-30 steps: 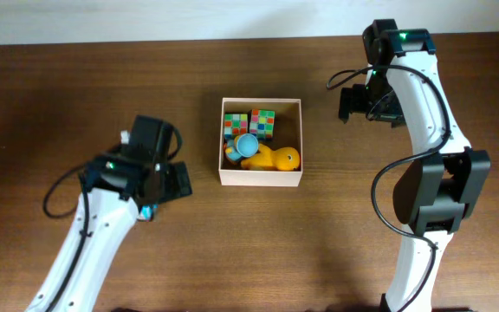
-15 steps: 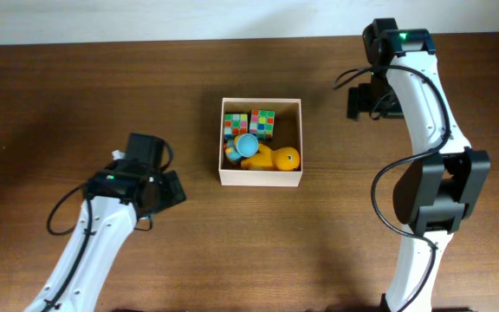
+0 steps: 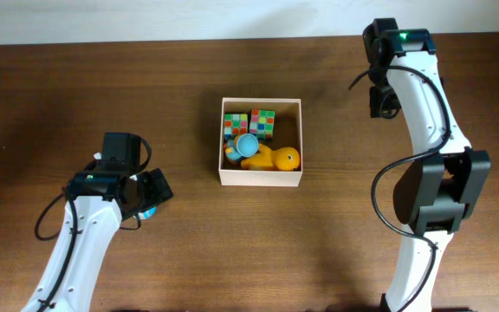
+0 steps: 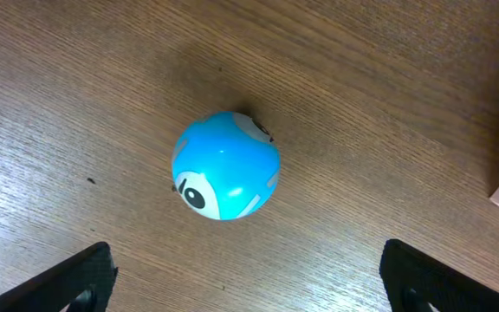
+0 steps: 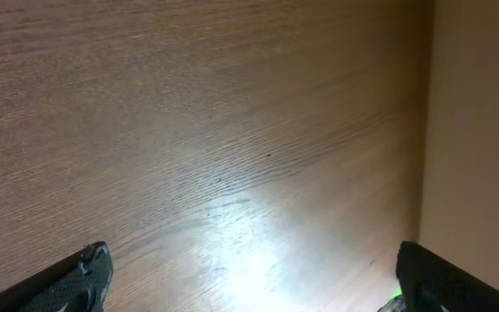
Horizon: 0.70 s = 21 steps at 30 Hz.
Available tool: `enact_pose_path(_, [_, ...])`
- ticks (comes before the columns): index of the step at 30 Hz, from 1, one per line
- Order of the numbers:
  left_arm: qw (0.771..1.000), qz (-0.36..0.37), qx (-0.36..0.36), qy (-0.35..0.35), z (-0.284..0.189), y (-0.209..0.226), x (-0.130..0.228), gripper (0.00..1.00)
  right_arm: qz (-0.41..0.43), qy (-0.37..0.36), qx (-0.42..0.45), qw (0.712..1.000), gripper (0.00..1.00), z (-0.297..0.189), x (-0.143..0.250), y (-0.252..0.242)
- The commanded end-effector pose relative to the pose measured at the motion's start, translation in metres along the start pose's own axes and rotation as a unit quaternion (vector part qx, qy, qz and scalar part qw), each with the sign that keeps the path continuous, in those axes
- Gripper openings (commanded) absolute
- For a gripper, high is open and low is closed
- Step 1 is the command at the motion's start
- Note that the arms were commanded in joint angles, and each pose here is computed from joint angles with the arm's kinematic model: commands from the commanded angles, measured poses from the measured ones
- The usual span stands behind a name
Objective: Pack container
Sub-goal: 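Lower and close the left gripper on the blue ball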
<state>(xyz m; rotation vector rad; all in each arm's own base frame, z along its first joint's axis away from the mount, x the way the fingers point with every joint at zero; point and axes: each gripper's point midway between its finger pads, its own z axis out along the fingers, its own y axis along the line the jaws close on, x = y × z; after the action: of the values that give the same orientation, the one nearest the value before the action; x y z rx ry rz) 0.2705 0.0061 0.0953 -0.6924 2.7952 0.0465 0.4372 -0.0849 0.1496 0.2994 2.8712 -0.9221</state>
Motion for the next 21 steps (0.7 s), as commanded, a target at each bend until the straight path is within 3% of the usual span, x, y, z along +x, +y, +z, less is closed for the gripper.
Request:
enact_pose_path(1, [1.000,0.006,0.003,0.004,0.001,0.001,0.003,0.99,0.009,0.010,-0.043,0.999,0.99,0.003,0.002,0.014])
enact_pose_path(6, [1.000,0.008,-0.005,0.018,0.009,0.006,0.012,0.99,0.056,0.075,-0.213,0.973,0.99,0.013,0.014,0.035])
enact_pose_path(9, [0.999,0.009,-0.012,0.030,0.019,0.010,0.023,0.99,0.143,0.141,-0.331,0.922,0.99,0.032,0.025,0.007])
enact_pose_path(13, [0.999,0.011,-0.012,0.031,0.022,0.011,0.025,0.99,0.199,0.186,-0.362,0.892,0.99,0.046,0.043,-0.025])
enact_pose_path(21, [0.999,0.016,-0.044,0.015,0.029,0.026,0.022,0.99,0.225,0.191,-0.360,0.885,0.99,0.058,0.046,-0.043])
